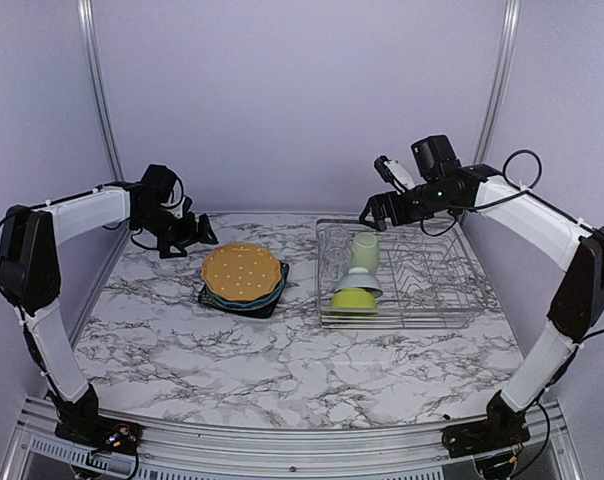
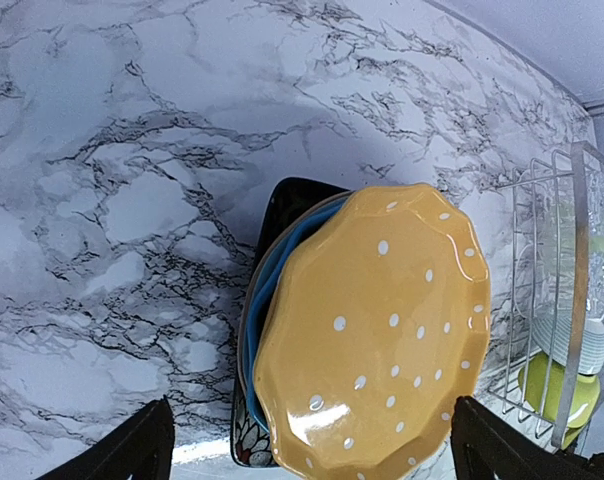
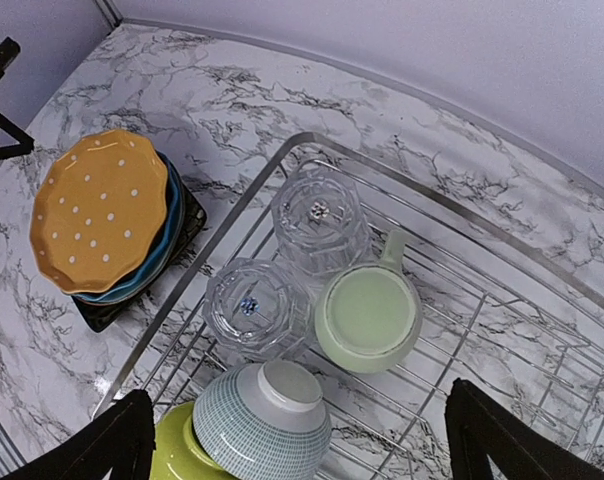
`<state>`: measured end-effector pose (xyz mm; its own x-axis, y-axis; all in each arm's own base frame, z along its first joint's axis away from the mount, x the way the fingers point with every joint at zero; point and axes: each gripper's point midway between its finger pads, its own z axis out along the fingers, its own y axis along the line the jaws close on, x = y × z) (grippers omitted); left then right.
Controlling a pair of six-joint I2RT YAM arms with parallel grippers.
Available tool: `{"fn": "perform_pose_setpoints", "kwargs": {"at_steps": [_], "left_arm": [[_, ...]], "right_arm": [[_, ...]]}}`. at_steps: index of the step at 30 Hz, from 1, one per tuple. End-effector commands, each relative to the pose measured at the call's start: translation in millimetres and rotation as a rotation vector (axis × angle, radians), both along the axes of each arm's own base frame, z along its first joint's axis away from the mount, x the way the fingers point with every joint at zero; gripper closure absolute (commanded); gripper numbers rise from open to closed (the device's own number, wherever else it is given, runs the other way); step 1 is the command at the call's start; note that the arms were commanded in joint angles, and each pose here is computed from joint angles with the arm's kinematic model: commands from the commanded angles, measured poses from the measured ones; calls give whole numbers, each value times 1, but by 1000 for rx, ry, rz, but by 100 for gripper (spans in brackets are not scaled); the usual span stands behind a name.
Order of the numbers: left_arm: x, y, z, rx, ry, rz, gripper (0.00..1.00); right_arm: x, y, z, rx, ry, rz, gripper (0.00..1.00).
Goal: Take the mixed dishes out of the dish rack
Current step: Place the plate on the plate, then grab the cup from the dish rack.
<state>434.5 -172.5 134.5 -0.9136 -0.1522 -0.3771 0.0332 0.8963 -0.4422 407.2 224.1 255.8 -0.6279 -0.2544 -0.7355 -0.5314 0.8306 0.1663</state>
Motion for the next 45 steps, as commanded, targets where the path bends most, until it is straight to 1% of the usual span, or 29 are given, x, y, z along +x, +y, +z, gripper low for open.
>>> {"fn": "perform_pose_setpoints", "kwargs": {"at_steps": [1,9,14,20,24,30,32,35,45], "left_arm": [[10,7,41,34,-120,-3,1],[22,27,83,105,-282,78,1],[27,34,111,94,-386,136,1],[28,44,131,69,-468,220,1],[30,49,138,82,-490,245,1],[33,45,138,53,-507,247,1],[34,46,136,63,-506,238,1],[34,38,136,40,-496,196,1],[38,33,135,21,-497,170,1]], "right_arm": [[12,-4,-20,-108,35,20,2],[26,-8,-62,-195,120,-1,8],[36,-7,-80,-223,154,-16,11],[49,-9,-96,-259,174,-53,15],[56,-8,-104,-266,186,-69,18],[63,-6,-116,-274,207,-80,18],[66,-6,-121,-279,214,-83,19],[69,-6,-126,-286,216,-87,19],[75,-7,-144,-314,231,-93,22]]}}
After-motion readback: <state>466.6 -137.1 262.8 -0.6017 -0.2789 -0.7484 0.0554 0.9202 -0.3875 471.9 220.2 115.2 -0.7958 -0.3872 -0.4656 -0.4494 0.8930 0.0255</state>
